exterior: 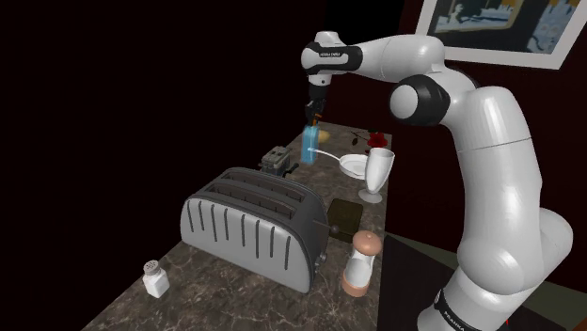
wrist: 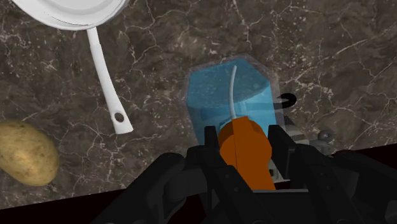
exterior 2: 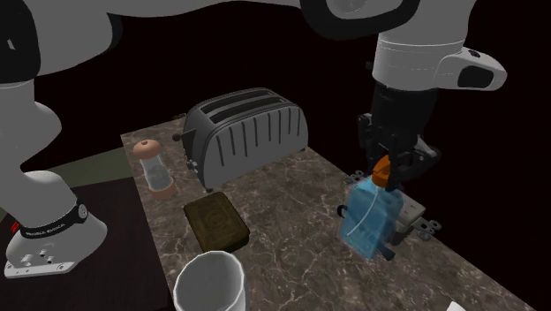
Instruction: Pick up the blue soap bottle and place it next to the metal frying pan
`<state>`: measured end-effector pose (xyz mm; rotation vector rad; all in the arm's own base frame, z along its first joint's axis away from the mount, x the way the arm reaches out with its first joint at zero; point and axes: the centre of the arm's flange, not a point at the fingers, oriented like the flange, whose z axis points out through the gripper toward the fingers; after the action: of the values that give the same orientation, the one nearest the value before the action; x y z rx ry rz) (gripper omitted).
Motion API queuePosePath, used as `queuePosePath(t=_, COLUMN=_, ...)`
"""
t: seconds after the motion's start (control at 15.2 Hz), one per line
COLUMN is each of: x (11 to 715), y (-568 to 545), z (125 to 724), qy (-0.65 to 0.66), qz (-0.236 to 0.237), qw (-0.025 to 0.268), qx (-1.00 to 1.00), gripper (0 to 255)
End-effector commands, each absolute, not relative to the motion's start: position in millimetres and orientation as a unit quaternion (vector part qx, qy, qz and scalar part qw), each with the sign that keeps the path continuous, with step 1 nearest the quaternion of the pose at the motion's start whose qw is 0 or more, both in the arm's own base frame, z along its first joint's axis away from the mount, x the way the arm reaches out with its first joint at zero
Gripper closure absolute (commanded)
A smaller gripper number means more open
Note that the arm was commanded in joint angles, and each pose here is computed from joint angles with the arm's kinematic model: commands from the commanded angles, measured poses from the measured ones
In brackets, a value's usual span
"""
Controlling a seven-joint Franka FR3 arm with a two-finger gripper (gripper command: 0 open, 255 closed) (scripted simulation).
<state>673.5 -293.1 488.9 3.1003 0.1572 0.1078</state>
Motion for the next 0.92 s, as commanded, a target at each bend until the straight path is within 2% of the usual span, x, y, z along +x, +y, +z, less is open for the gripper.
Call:
queuePosePath(t=0.0, x=674.9, y=-293.5, z=478.0, qy=0.051, qz=0.035, qw=0.018, qx=0.998, gripper=255)
queuePosePath(t=0.86, x=674.9, y=-293.5, z=421.4, qy=0.051, qz=0.035, qw=0.018, qx=0.998, gripper=255)
